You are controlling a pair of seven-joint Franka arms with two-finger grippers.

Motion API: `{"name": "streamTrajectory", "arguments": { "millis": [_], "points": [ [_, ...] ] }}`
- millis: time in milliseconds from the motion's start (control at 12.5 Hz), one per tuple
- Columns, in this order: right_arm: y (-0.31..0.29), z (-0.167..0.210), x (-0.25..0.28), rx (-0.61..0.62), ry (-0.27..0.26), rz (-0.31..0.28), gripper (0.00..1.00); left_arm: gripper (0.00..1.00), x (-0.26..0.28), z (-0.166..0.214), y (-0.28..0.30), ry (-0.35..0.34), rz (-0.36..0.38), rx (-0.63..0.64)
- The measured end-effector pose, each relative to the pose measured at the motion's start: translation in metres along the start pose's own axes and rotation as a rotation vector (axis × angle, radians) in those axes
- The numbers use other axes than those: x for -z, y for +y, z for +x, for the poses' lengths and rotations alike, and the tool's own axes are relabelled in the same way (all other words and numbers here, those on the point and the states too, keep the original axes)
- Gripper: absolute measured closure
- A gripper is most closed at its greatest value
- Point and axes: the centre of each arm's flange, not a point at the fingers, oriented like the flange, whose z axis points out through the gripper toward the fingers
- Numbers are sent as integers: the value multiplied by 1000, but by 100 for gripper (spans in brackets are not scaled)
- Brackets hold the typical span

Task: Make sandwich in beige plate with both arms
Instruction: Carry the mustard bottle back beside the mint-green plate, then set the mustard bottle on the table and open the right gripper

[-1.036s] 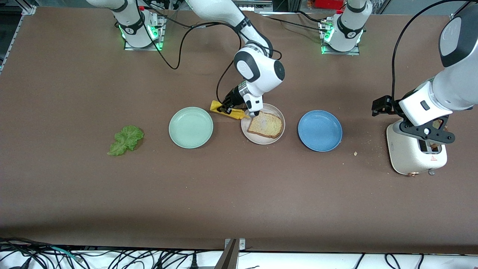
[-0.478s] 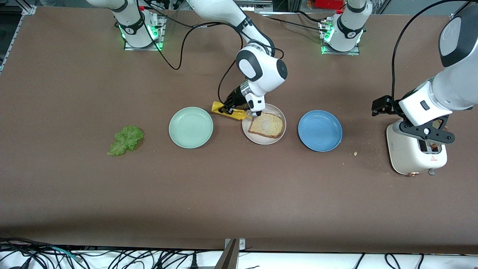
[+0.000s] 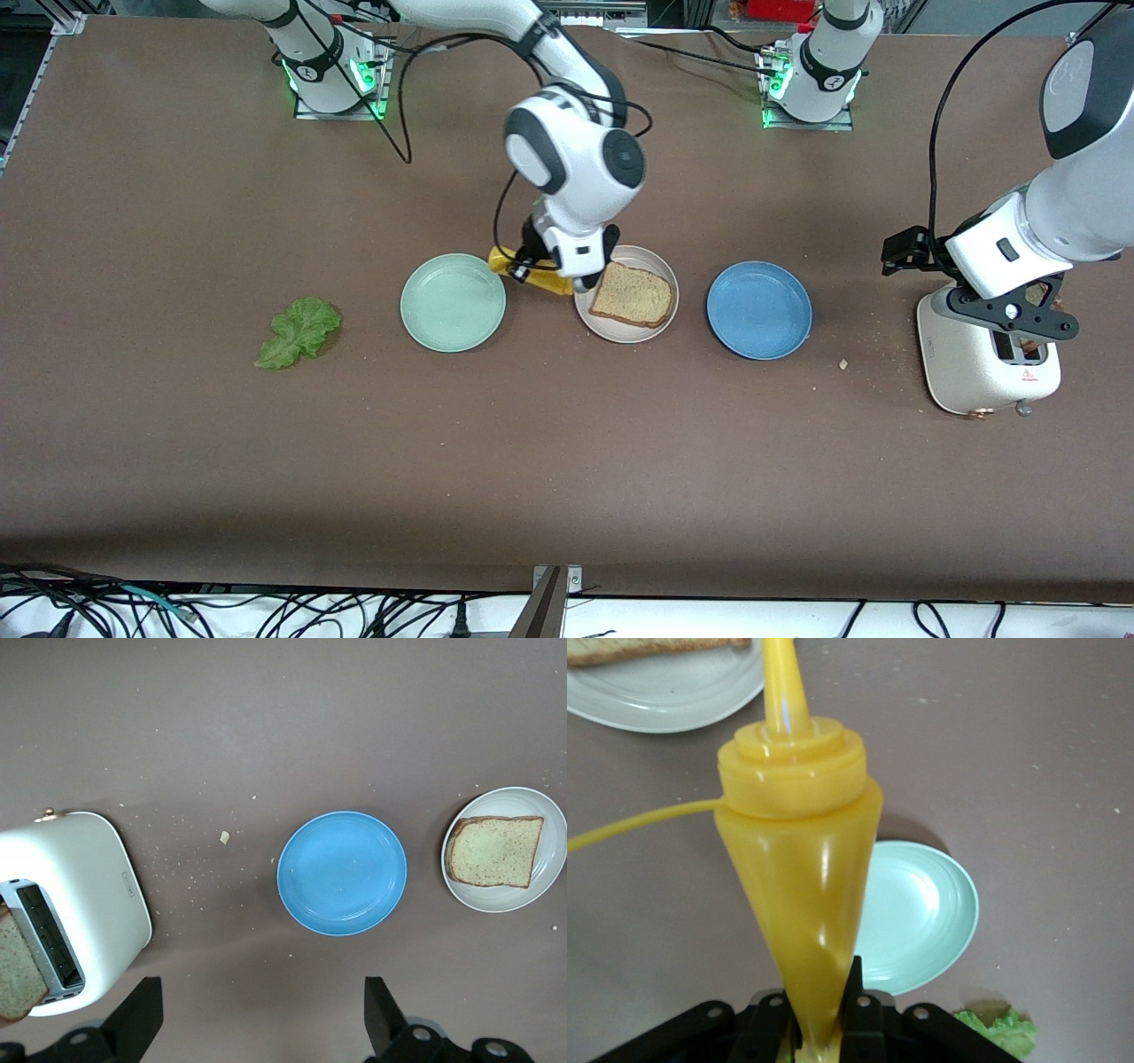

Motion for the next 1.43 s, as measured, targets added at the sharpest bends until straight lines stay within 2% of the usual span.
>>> {"name": "streamTrajectory", "arguments": {
  "millis": [159,319,478,717,957,1275,1435],
  "points": [
    [58,-50,21,-42,122,161,81,0,0,0,1,0,0,-1],
    [114,-100,18,-16,240,294,81,0,0,0,1,1,0,-1],
    [172,-145,0,65,365,395,81,0,0,0,1,1,0,-2],
    [237,-194,-53,164,551,513,81,0,0,0,1,1,0,-2],
    [280,-217,-126,263,782,592,81,0,0,0,0,0,0,0],
    [311,-235,-219,421,990,598,81,0,0,0,0,0,0,0],
    [312,-241,-248,487,1114,614,81,0,0,0,0,0,0,-1]
  ]
}}
